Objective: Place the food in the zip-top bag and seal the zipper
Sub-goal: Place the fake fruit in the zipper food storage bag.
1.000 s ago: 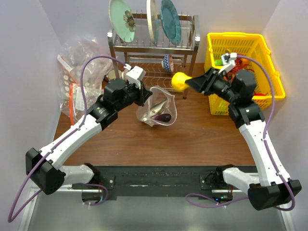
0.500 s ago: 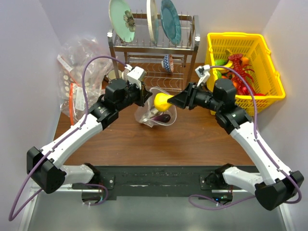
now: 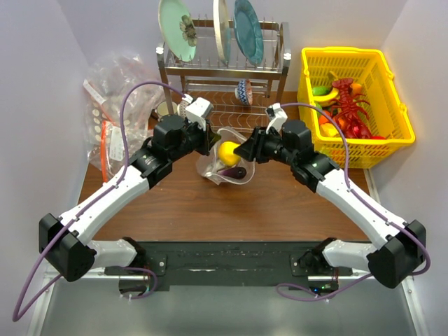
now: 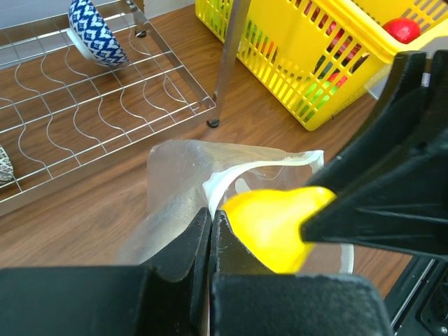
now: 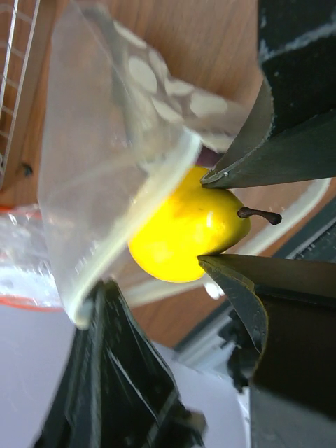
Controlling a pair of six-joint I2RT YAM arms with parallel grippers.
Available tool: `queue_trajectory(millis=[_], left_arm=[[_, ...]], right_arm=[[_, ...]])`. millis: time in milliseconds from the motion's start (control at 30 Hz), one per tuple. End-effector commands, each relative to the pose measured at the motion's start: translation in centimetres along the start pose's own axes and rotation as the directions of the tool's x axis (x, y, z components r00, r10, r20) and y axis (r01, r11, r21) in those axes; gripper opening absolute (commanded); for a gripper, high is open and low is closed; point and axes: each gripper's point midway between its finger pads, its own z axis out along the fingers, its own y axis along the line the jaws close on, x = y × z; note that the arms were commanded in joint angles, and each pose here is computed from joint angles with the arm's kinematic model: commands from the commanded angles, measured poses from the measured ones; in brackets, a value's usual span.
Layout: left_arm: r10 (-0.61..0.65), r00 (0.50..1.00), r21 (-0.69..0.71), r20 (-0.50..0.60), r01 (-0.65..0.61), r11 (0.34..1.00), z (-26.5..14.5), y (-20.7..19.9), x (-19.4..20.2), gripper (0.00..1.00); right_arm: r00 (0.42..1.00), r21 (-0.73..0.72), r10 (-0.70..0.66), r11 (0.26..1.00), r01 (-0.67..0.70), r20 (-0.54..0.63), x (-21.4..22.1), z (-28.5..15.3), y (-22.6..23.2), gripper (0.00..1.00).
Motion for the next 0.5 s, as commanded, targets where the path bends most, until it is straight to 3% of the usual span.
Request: queue_trajectory(millis=[0,33,67,133,167,267,467], left_arm=[[0.012,0.996,0.051,0.093,-0.016,0.999,-0.7,-1.2,-3.2,0.0],[0.012,0.995,0.057,0.094,-0.017,0.998,-0.8,-1.4,-3.2,0.0],[0.01,0.996,0.059,0.093,-0.015,0.998,-0.7,-1.3,-3.2,0.0],[0.009,0.996,0.06,0.092,-0.014,0.998,-0.7,-1.4,-3.1,0.0],[0.009,0.996,0.06,0.091,-0.014,0.998,-0.7,-1.4,-3.1,0.0],[0.01,0.996,0.051,0.091,-0.014,0.999,-0.7,-1.2,-3.1,0.0],[0.011,0.995,0.012,0.101,-0.012,1.0,-0.9,-0.6,-3.4,0.0]], right_arm=[[0.986,0.066,-0.018,0.998,0.007,0.164,-3.0,1.0,-1.0,0.36],[0.988,0.078,-0.015,0.997,0.003,0.154,-2.8,1.6,-1.3,0.41],[0.987,0.074,-0.015,0.997,0.003,0.158,-3.2,1.9,-1.0,0.59],[0.99,0.058,-0.016,0.998,0.008,0.138,-3.3,2.7,-0.5,0.76],[0.991,0.053,-0.016,0.999,0.01,0.131,-3.2,2.8,-0.2,0.8],[0.991,0.05,-0.027,0.999,0.021,0.131,-3.5,2.2,0.4,0.85],[0.979,0.102,-0.084,0.993,0.066,0.183,-5.3,-1.0,0.7,0.82]])
